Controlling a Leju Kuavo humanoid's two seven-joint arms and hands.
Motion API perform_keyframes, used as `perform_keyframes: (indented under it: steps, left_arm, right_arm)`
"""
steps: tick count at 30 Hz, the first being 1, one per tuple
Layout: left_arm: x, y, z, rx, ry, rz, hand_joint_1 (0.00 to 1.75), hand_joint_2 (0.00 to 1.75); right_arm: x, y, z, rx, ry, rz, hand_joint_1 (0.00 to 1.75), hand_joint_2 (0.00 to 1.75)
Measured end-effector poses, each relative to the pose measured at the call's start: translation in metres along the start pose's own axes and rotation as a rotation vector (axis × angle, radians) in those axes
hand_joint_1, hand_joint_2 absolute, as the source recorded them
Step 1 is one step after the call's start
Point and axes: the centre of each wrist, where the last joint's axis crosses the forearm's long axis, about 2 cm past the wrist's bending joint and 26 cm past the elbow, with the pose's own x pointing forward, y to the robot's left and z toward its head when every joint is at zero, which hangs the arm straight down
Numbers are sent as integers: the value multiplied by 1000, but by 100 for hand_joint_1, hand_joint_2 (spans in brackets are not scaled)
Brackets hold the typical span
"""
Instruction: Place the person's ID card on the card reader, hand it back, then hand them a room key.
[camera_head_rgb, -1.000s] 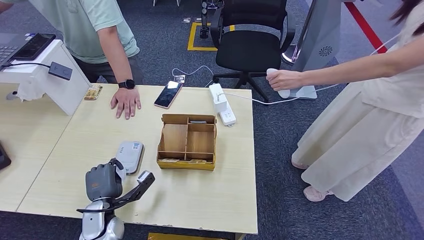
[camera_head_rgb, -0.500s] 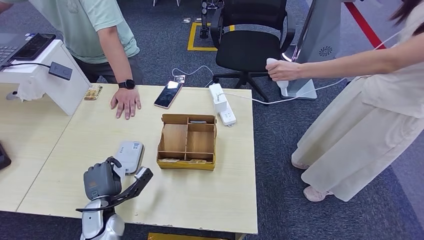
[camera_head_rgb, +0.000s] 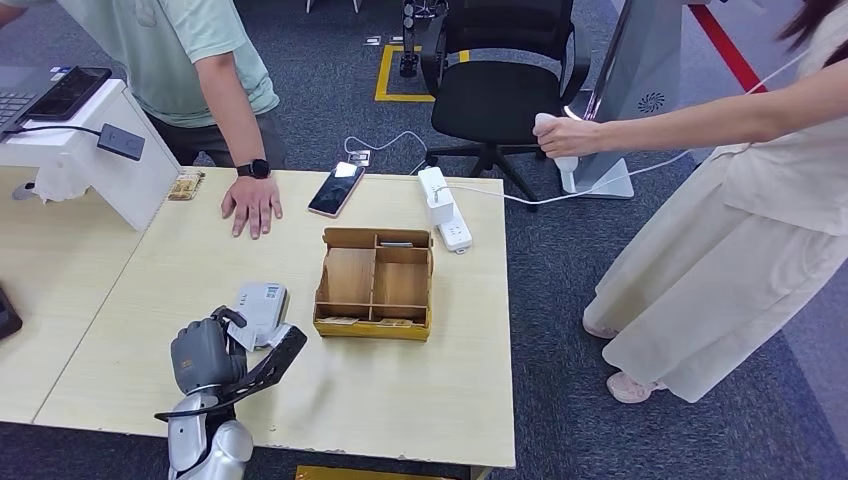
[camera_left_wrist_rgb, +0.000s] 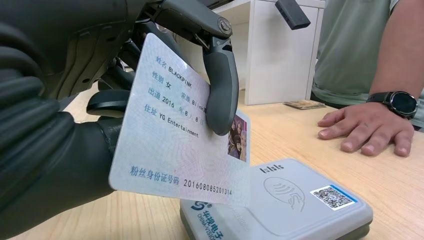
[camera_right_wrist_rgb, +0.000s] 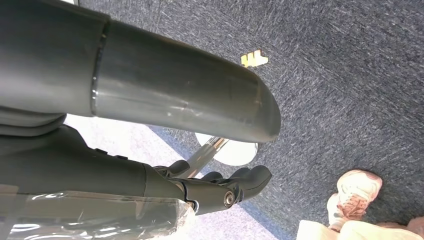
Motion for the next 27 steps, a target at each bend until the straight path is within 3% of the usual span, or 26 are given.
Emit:
perform_keyframes:
  steps: [27]
  left_arm:
    - [8,-10,4,-54,16,-37,175,175]
  right_arm:
    - [0,0,0,1,-2,2,0,0]
